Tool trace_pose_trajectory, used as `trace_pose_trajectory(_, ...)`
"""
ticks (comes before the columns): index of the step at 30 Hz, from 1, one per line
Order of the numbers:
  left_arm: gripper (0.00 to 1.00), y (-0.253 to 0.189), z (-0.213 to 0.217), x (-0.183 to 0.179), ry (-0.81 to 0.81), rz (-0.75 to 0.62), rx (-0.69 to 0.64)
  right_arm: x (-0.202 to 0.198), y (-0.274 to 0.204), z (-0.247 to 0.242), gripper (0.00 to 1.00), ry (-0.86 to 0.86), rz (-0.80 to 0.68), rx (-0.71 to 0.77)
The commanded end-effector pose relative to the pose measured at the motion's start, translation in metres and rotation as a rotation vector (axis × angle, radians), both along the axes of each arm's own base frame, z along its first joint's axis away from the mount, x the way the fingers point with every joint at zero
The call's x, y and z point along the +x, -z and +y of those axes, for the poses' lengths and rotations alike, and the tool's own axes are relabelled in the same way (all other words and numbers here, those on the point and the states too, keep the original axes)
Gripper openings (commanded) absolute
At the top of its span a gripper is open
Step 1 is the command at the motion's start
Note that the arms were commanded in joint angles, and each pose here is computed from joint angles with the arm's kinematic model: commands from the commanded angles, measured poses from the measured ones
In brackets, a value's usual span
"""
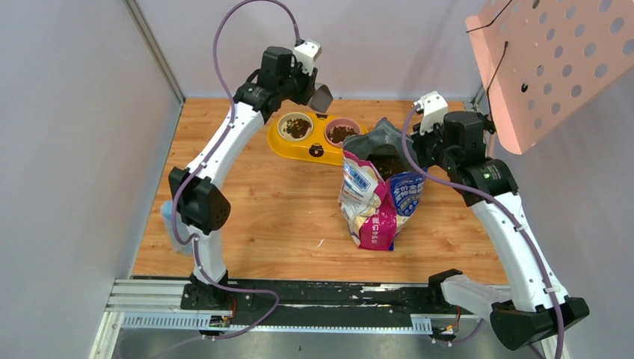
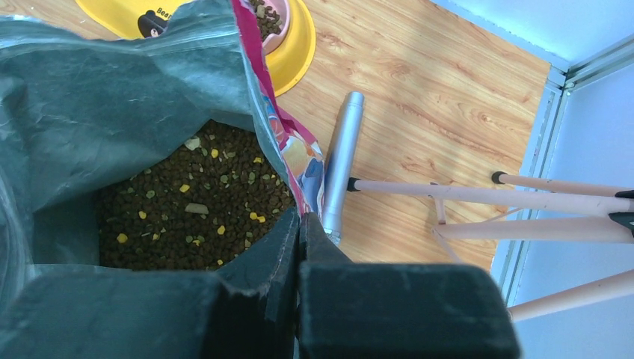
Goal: Serve the pet food
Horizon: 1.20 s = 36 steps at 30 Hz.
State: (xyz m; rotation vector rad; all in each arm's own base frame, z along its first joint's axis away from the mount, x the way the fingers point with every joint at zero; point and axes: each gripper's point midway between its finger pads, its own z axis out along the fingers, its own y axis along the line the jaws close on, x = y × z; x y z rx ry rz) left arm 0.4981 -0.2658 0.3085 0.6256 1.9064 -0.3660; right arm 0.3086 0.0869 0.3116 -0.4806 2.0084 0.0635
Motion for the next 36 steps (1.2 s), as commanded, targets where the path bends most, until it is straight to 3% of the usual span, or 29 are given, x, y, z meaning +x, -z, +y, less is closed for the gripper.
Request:
trace_pose_trajectory(1,0.0,-0.064,0.016,-0.02,0.012,-0.158,0.001,-0.003,-0.013,-0.006,0.0,0.011,-0.041,-0.006)
trace_pose_trajectory(14,0.0,-0.055,0.038,-0.056,-0.002,-0.035,-0.022,0.013,-0.024,0.002,0.0,0.061,-0.039,0.077)
trace_pose_trajectory(24,0.0,-0.049,0.084,-0.106,-0.025,0.069,-0.038,0.034,-0.03,0.012,0.0,0.058,-0.071,0.119)
trace_pose_trajectory(36,0.0,-0.005,0.079,-0.178,0.175,0.272,-0.036,0.033,-0.039,0.025,0.0,0.018,-0.1,0.196)
